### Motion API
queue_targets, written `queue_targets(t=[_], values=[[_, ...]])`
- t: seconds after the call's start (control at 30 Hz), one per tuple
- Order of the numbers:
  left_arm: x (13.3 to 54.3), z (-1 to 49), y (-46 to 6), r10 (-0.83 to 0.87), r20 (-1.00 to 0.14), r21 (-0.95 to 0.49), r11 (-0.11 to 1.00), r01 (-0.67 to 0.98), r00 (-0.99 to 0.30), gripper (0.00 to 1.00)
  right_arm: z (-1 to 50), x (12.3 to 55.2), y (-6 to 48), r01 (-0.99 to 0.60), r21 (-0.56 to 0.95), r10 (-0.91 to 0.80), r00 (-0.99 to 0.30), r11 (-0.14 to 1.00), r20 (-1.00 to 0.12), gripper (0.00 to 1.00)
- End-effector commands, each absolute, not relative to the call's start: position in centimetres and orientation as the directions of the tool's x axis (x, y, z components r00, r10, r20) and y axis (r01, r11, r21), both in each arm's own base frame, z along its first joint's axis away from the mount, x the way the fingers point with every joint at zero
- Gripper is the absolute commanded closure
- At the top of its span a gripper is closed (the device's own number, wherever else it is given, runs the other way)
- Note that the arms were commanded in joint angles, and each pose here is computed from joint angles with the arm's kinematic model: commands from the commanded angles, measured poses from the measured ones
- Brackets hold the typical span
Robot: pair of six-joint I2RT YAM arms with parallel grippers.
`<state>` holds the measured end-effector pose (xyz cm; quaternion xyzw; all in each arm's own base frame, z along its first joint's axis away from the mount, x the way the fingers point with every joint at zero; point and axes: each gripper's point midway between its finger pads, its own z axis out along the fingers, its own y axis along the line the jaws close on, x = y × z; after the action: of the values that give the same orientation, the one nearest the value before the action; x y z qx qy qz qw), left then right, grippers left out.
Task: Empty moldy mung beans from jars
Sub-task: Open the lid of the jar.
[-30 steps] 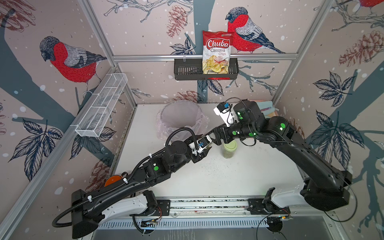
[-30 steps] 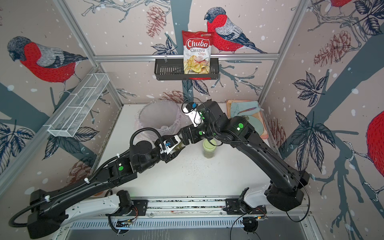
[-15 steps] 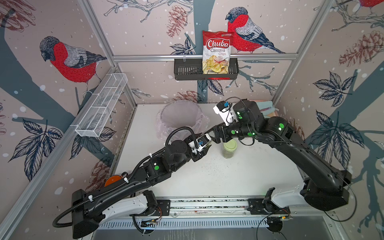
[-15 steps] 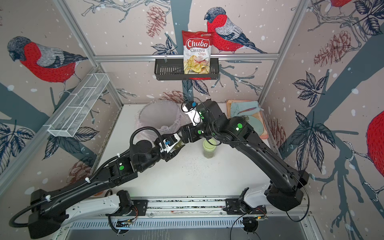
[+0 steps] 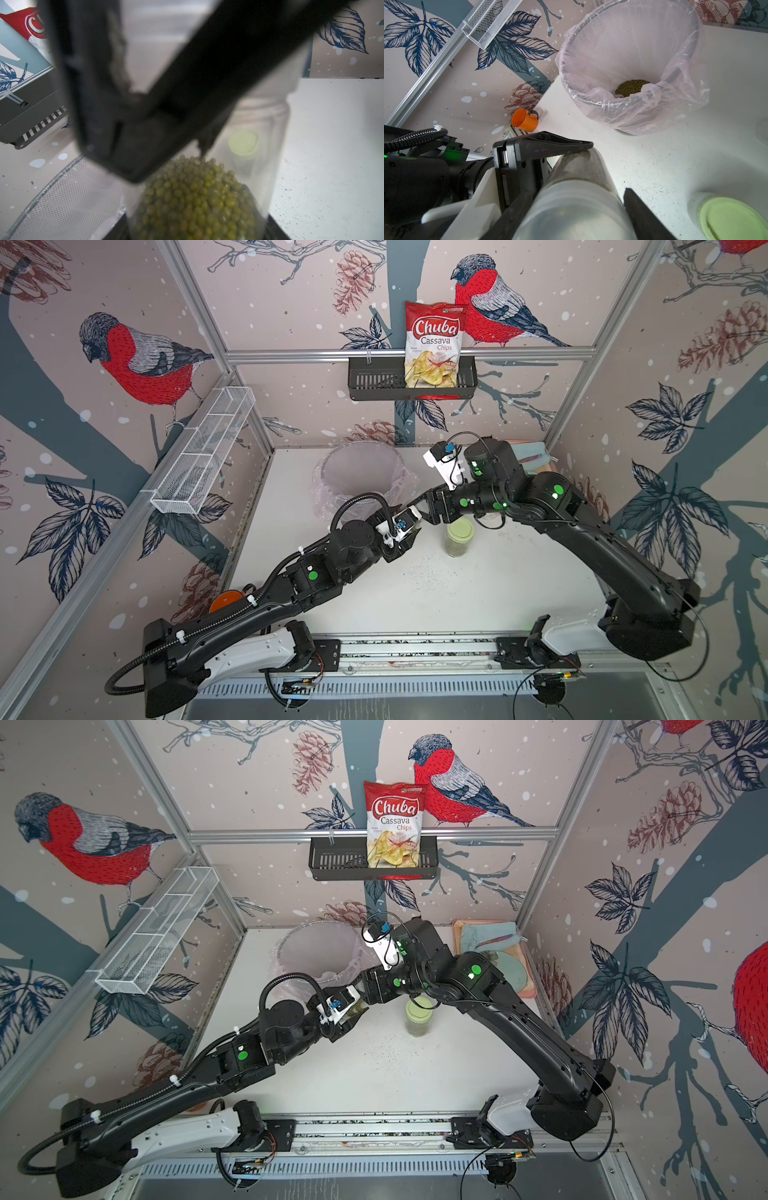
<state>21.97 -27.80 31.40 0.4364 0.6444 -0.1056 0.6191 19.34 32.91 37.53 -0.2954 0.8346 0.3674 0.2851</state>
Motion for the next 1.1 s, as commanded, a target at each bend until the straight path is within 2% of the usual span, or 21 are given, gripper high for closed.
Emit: queue_targets(t=[0.0,0.27,0.43,0.7,1.07], values=[[22.1,34.0,-28.1,0.361,-0.908,0.403,0.622,0.671,0.211,0.60,38.2,18.0,33.8,-0.716,0.517,-0.286,-0.677,0.469,-0.678,0.34],[22.1,34.2,-28.2,0.358,-0.908,0.405,0.620,0.672,0.218,0.49,38.2,17.6,33.6,-0.713,0.553,-0.295,-0.690,0.431,-0.661,0.41],[22.0,34.4,-28.1,0.344,-0.912,0.401,0.623,0.672,0.225,0.32,38.1,17.6,33.4,-0.712,0.555,-0.296,-0.692,0.431,-0.658,0.42],[21.6,34.7,-27.9,0.325,-0.915,0.398,0.619,0.677,0.241,0.29,37.8,17.9,33.0,-0.704,0.559,-0.288,-0.699,0.439,-0.654,0.43],[21.7,34.4,-27.8,0.338,-0.911,0.403,0.613,0.679,0.236,0.43,38.1,18.0,32.7,-0.702,0.572,-0.278,-0.702,0.425,-0.656,0.44]])
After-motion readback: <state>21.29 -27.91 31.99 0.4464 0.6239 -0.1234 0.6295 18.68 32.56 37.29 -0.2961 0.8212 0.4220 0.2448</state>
